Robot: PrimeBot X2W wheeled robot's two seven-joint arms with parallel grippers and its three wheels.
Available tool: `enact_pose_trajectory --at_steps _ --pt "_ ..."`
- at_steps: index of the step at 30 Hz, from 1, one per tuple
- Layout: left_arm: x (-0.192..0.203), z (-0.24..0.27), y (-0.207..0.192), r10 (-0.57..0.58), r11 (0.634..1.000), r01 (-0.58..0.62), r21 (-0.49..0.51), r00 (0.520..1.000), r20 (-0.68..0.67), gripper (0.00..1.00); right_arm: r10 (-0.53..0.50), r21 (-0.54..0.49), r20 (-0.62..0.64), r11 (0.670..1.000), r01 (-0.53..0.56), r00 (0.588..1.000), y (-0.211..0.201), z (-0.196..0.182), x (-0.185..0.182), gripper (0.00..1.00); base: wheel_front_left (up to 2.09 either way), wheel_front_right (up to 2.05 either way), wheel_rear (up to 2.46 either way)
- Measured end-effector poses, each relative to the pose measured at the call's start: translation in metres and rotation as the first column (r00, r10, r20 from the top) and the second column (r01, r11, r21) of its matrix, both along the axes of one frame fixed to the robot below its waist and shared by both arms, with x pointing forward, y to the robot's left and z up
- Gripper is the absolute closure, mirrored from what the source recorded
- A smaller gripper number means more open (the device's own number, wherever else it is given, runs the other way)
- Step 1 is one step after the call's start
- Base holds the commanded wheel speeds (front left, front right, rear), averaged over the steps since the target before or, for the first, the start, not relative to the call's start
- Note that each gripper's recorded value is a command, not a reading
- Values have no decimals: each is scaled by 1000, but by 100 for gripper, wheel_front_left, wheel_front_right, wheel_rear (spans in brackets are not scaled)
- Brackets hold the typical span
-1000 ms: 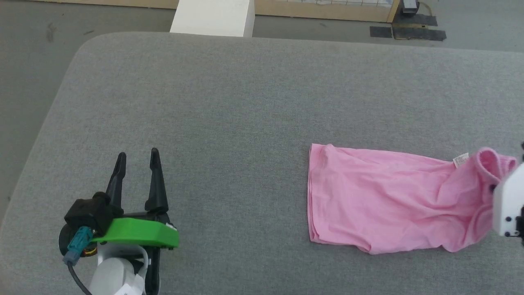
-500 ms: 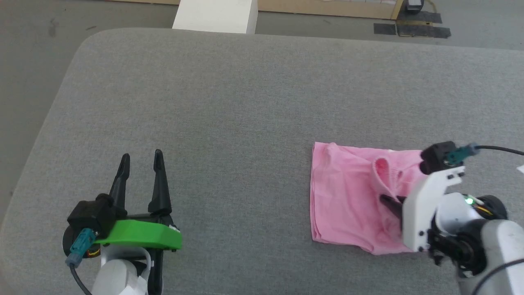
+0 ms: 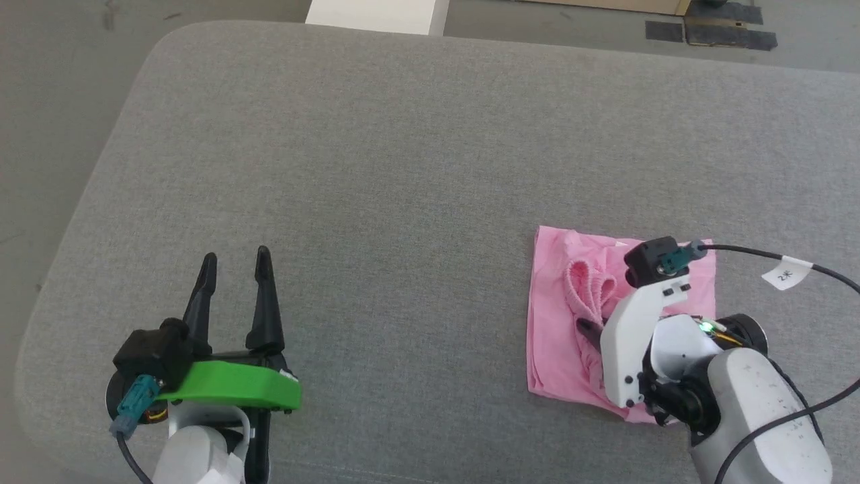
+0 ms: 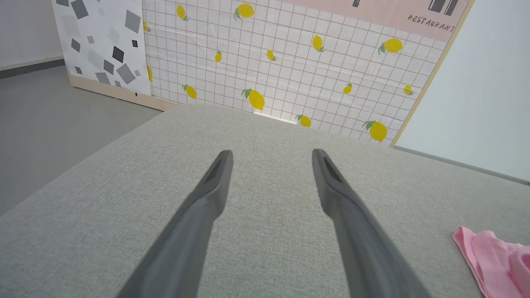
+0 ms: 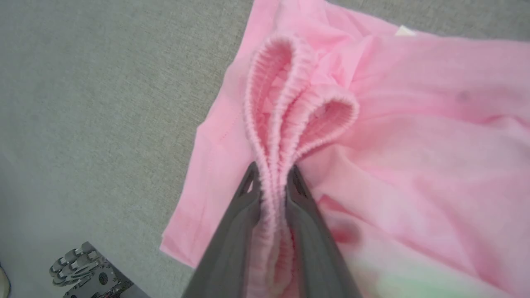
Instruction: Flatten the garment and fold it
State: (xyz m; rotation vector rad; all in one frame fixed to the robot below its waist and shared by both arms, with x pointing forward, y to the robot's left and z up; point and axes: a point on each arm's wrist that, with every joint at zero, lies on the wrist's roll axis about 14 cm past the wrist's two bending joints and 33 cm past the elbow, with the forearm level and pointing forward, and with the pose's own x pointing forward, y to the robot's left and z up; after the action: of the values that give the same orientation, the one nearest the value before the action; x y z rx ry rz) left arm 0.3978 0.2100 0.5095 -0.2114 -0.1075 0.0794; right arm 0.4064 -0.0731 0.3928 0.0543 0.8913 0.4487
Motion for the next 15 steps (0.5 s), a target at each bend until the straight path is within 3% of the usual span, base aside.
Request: enact_pose_trajectory --at_steps 9,15 --pt "0 2 -6 -17 1000 17 -8 1000 6 0 117 15 131 993 -120 984 32 36 -1 0 0 0 0" --pt "5 7 -17 -50 999 50 -12 998 24 0 87 48 274 993 -104 958 22 84 7 0 0 0 0"
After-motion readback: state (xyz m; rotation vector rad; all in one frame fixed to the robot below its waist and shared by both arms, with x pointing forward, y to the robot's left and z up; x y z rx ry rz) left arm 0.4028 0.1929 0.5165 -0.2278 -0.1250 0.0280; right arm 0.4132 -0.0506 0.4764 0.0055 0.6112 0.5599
